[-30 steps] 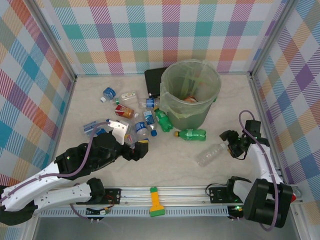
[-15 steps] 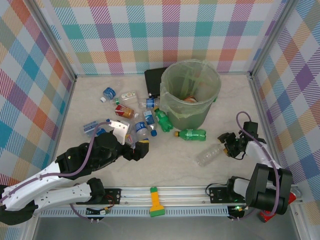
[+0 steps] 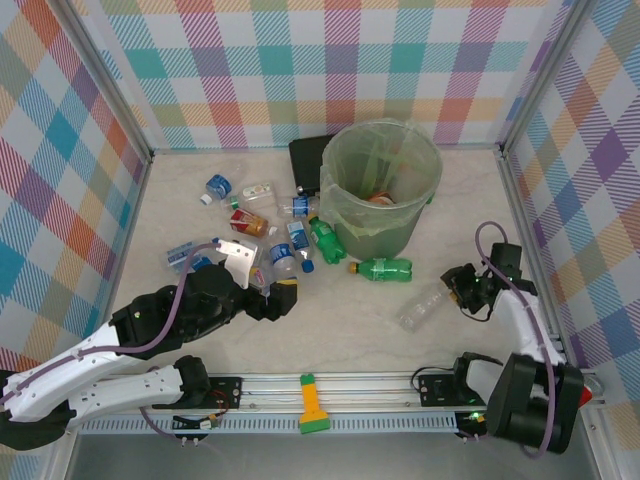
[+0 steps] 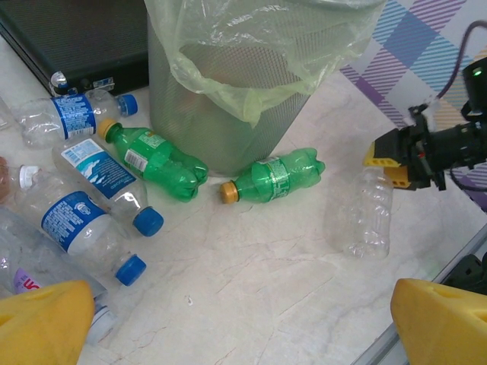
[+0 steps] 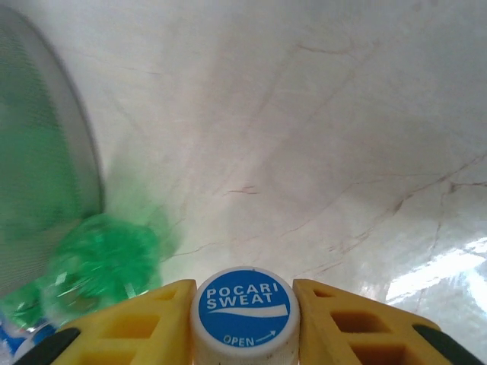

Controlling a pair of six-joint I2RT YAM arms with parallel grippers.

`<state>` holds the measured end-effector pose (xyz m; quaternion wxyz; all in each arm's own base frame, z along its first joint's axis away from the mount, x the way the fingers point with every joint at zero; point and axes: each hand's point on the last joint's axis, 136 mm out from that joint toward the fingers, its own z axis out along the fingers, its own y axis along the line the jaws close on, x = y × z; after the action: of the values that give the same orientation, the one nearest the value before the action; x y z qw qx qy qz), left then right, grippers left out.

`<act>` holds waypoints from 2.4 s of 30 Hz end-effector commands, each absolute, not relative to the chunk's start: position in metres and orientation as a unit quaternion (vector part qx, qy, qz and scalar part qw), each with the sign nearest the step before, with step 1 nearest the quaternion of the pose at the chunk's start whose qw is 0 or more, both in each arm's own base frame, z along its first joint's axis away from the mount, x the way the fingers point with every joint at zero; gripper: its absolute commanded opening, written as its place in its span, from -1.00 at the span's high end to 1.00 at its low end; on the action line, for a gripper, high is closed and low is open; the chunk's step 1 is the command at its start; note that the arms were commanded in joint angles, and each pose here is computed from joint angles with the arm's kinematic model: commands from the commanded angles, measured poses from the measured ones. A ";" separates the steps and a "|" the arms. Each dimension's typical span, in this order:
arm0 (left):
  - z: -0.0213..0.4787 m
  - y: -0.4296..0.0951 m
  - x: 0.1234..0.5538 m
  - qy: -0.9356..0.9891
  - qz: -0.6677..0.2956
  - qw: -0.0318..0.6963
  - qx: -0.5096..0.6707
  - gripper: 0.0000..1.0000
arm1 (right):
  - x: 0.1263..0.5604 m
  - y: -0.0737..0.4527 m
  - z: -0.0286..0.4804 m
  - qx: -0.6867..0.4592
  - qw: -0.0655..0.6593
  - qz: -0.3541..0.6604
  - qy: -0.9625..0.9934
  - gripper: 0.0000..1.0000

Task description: Put the plastic bottles in the bin

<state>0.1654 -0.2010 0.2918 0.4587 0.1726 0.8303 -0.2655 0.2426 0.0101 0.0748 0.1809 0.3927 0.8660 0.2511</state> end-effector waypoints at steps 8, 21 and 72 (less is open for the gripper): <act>0.310 -0.178 0.176 0.823 -0.245 0.499 0.117 -0.99 | 0.259 -0.002 0.234 0.307 0.379 0.243 0.838 0.29; 0.323 -0.160 0.179 0.813 -0.243 0.524 0.079 -0.99 | 0.296 0.018 0.433 0.192 0.568 0.264 0.755 0.36; 0.331 -0.134 0.175 0.817 -0.222 0.530 0.060 -0.99 | 0.402 0.192 0.418 -0.112 0.618 0.160 0.762 -0.25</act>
<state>0.1767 -0.1356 0.3231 0.5252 0.0596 0.8212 -0.2152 0.4119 0.1949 0.3924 0.5905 -0.1161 0.7839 0.1524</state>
